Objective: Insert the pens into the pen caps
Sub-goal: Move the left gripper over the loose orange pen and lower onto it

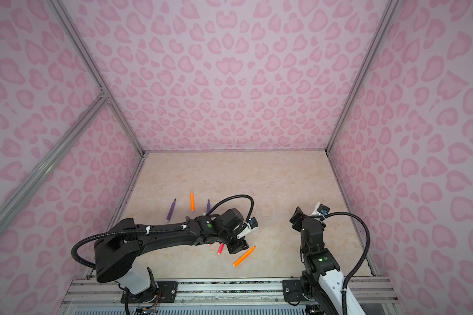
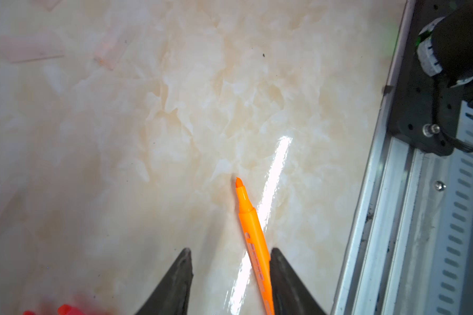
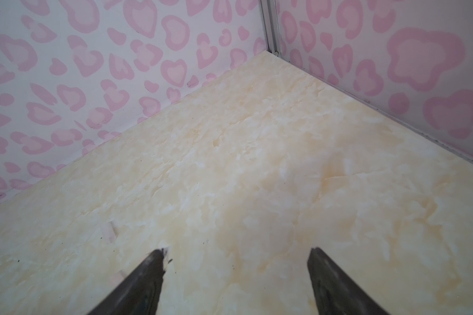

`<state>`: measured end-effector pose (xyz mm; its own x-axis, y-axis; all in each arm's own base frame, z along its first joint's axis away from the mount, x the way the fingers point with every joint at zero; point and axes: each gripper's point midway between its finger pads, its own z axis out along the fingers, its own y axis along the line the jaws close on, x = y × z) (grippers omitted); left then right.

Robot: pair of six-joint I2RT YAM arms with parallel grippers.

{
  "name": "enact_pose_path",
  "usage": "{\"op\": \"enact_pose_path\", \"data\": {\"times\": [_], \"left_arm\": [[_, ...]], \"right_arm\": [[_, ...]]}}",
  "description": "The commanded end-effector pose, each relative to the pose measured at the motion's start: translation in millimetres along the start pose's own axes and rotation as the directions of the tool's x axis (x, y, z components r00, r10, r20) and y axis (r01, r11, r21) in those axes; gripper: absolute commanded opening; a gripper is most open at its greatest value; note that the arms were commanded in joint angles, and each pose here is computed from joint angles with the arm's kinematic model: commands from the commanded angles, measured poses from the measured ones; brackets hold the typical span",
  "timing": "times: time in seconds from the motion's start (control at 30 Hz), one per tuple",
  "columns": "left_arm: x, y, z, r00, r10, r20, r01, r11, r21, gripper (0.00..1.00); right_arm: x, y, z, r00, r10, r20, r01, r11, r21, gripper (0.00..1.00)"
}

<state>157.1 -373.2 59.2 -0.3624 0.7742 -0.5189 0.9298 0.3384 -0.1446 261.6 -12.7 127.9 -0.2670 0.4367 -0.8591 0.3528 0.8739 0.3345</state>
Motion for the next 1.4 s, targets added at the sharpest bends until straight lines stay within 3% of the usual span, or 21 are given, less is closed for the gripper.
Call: {"op": "enact_pose_path", "data": {"times": [0.0,0.17,0.47,0.93,1.1,1.37], "left_arm": [[11.3,2.8,11.7,0.995,0.043,-0.086,-0.046,0.998,-0.041,0.46],[16.2,-9.4,15.8,0.988,0.097,-0.117,-0.102,0.994,-0.038,0.49],[31.9,-24.5,25.9,0.960,0.146,-0.239,-0.159,0.987,-0.034,0.49],[52.1,-28.9,41.3,0.922,0.118,-0.368,-0.124,0.992,0.008,0.50],[55.1,-28.6,45.2,0.915,0.115,-0.387,-0.120,0.993,0.012,0.42],[55.9,-29.5,31.4,0.917,0.094,-0.387,-0.102,0.995,0.000,0.46]], "right_arm": [[1.7,5.1,7.7,1.000,0.012,-0.015,-0.012,1.000,-0.009,0.82],[8.9,10.3,17.0,0.997,-0.016,-0.074,0.016,1.000,0.000,0.80],[8.2,10.8,16.1,0.998,-0.013,-0.065,0.012,1.000,-0.008,0.81],[7.9,11.4,16.5,0.998,-0.013,-0.067,0.012,1.000,-0.010,0.81],[8.3,11.6,16.2,0.998,-0.013,-0.067,0.013,1.000,-0.012,0.80],[7.6,11.4,16.2,0.998,-0.013,-0.065,0.012,1.000,-0.011,0.81]]}}
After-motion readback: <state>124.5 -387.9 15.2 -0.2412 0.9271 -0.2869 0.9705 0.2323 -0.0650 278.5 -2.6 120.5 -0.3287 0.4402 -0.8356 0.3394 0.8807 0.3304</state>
